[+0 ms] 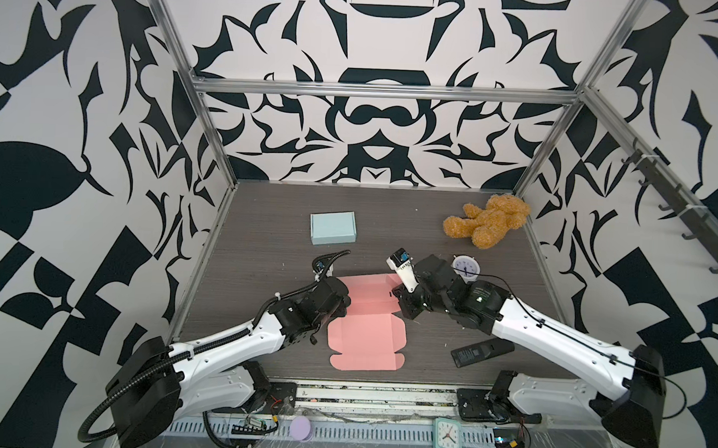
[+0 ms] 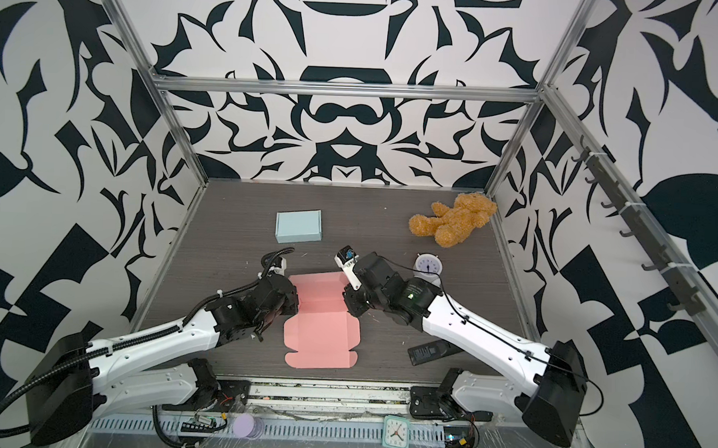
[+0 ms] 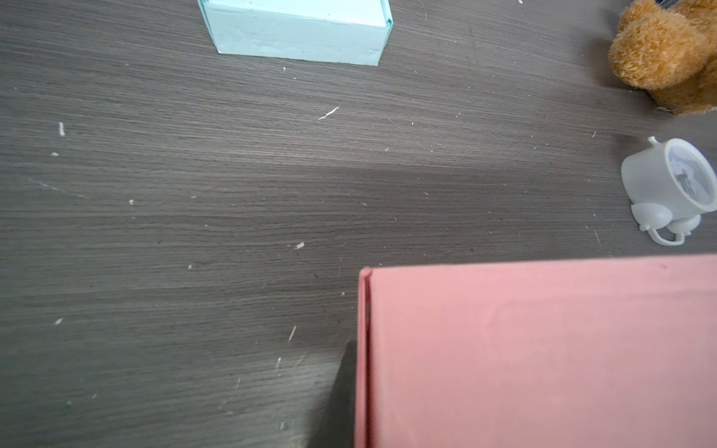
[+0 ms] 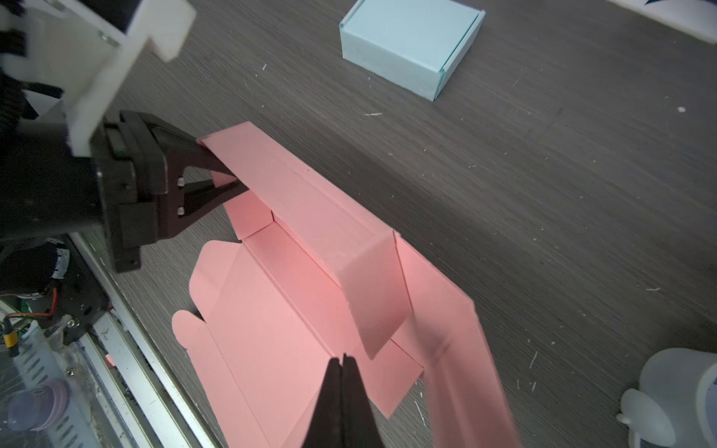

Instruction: Fold the paper box

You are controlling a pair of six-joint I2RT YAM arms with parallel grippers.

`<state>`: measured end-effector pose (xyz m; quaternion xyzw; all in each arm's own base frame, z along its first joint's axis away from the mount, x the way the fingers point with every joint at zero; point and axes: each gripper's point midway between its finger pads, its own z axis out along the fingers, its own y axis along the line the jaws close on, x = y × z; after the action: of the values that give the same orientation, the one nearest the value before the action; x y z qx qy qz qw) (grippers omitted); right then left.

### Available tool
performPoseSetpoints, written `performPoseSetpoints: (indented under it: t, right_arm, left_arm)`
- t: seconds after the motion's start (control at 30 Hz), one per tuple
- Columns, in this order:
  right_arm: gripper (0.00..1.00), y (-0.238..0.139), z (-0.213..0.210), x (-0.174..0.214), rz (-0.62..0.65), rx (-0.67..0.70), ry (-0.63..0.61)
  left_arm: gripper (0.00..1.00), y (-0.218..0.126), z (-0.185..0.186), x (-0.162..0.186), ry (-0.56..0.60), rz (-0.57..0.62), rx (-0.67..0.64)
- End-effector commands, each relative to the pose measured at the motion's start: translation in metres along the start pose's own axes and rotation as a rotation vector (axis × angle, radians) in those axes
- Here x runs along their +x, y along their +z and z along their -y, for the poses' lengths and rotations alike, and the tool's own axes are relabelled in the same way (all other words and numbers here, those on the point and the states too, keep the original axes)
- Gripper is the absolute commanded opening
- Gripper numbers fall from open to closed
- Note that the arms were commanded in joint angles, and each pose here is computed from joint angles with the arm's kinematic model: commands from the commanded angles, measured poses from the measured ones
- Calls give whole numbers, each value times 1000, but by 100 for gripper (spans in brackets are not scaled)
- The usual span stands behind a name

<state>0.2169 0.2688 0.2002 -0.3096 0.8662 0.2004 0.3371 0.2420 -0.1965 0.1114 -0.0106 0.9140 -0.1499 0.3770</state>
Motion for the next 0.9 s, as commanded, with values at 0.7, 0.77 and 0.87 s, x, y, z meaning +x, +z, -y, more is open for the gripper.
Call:
performPoseSetpoints:
  t: [0.7,0.77,0.87]
  right_arm:
    - [0,-21,10,-27,149,-18,22]
    - [0,-22,9,-21,172,-40,45]
    - [0,-26,9,-15,223,-53,69]
  left_arm:
    - [0,-2,-3,-18,-113,7,95]
    - [0,-5,-5,-21,-131,13,108]
    - [0,-10,-10,-26,-160,24,117]
